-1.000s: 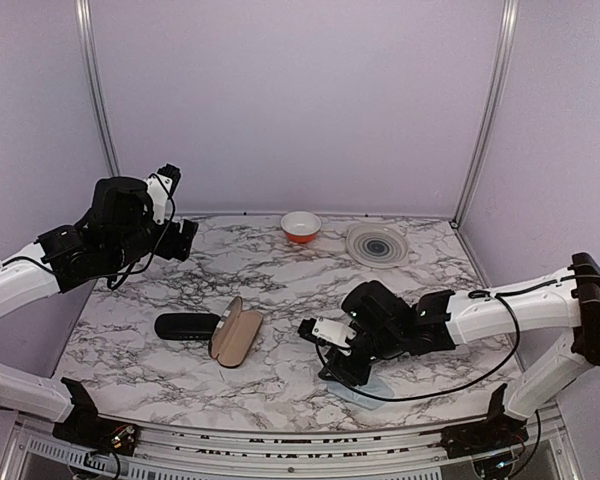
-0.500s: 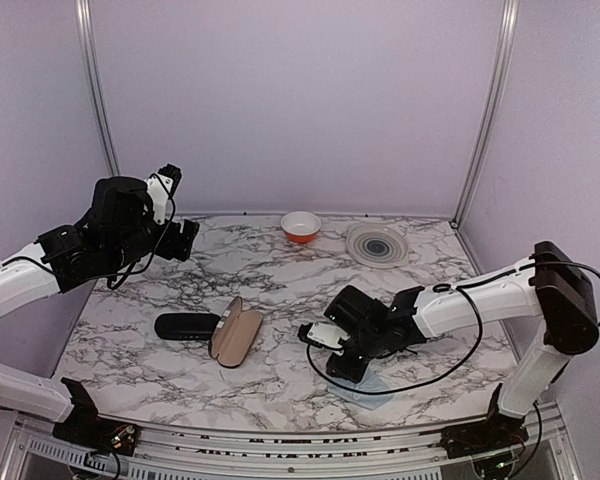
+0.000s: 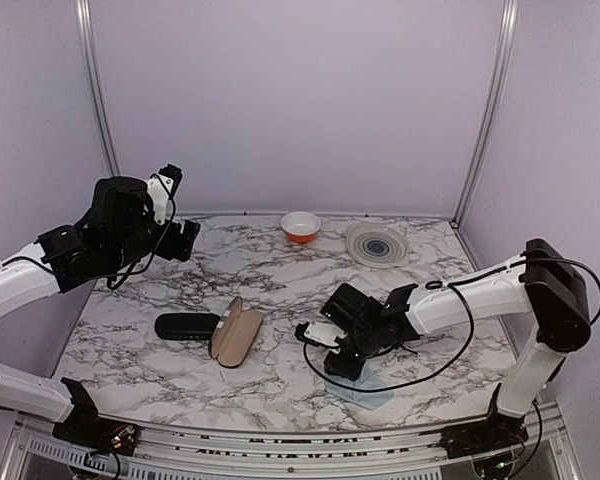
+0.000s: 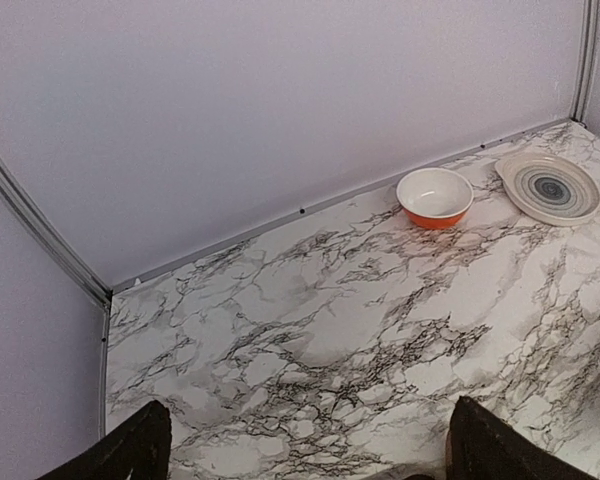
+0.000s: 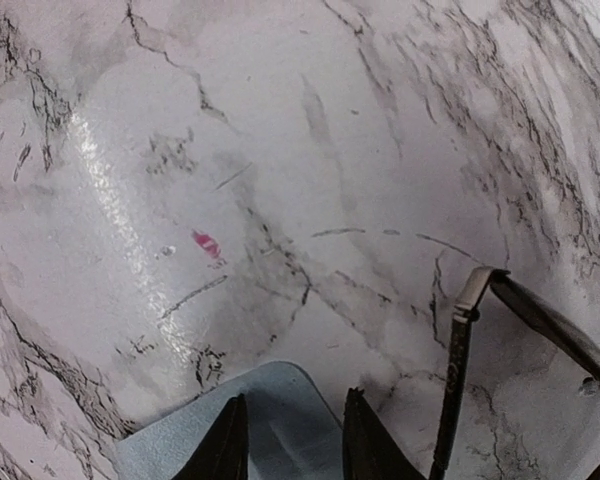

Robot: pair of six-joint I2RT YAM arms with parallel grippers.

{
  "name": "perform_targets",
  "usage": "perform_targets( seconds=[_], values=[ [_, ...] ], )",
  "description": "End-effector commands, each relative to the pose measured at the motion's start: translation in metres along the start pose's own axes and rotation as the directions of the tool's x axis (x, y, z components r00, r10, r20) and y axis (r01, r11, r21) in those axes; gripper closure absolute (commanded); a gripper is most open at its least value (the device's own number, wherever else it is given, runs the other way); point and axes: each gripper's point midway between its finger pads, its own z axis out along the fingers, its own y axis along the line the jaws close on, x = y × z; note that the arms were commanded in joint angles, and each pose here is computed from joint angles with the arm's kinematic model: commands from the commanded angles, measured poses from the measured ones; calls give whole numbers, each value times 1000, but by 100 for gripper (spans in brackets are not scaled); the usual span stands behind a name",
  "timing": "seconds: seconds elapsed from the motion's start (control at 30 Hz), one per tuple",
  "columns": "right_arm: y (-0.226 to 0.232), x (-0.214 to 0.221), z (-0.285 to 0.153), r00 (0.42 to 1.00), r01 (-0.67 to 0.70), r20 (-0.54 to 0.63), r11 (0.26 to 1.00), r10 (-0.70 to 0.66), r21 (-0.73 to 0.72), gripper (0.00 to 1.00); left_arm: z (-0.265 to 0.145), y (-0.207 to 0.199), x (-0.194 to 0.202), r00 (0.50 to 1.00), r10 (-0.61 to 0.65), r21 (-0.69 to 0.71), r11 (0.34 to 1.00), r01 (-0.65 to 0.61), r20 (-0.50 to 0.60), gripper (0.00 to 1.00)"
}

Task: Organize the sunglasses
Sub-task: Pick up the corner of the glasses cleaning cloth from the center of the board.

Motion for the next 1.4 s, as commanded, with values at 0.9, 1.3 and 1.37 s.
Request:
perform_targets(
  seconds=[0.9,1.3,1.37],
  values=[
    [-7,-18,3,999,41,-21,999,-41,-19,100,-4,-6,-5,1000,0,46,999,-1,32,2],
    [-32,-68,-76,953,-50,301,997,30,61,100,-24,-76,-8,998,15,446,894,-42,63,8],
    [-31,-58,-75,953,-59,300,997,39,58,100,-27,-88,-8,998,15,501,865,-42,58,9]
  ],
)
